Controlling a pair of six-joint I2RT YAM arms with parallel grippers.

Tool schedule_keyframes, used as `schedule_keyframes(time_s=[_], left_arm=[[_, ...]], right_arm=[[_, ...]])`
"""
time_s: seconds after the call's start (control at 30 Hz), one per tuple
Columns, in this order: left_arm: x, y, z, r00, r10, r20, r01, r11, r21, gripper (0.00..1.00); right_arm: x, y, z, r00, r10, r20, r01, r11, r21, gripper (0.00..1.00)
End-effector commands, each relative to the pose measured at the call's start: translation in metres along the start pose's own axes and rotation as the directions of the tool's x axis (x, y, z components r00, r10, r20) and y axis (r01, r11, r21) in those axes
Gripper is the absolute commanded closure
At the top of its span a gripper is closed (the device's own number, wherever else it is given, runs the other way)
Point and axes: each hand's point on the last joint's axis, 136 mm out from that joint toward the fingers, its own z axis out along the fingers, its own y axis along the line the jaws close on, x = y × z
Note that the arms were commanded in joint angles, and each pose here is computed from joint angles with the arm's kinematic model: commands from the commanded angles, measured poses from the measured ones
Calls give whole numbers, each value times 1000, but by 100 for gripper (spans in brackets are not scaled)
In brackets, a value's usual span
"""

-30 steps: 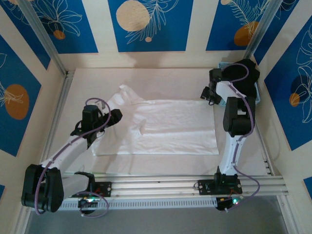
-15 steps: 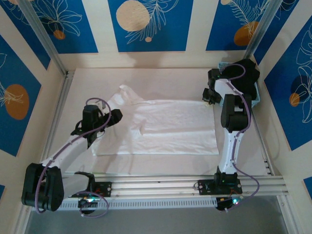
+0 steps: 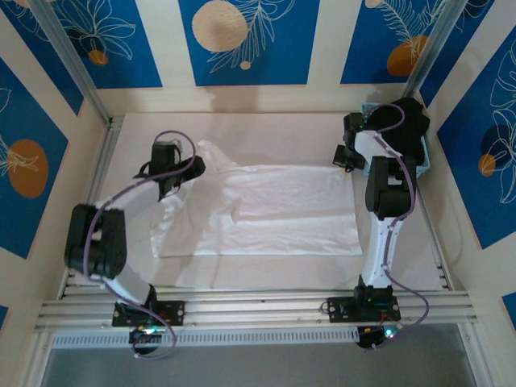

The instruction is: Fold the inside-out t-shirt

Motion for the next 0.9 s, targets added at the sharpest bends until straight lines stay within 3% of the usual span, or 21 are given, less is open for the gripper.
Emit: schedule_keyframes(time_s=[0.0,0.37,0.57,0.73,0.87], left_arm=[[-26,14,27,999,26,-18,-27,998,-52,33],[-60,22,122,983,70,-167,-86,992,-91,42],[-64,34,154,967,103,-235,-142,978,-155,46],[-55,30,173,944,144,-296,-194,970,-145,47],[-51,27,180,934,172,-313,-226,963,-147,53]], right_arm=[[-13,4,-23,997,-31,69,32,999,-8,99],[-19,13,-33,994,-48,96,52,998,-47,99],[-18,17,-34,994,-50,93,56,996,-66,99],[-16,17,-33,995,-53,88,59,996,-67,99],[-15,17,-32,995,-55,86,62,996,-71,99]])
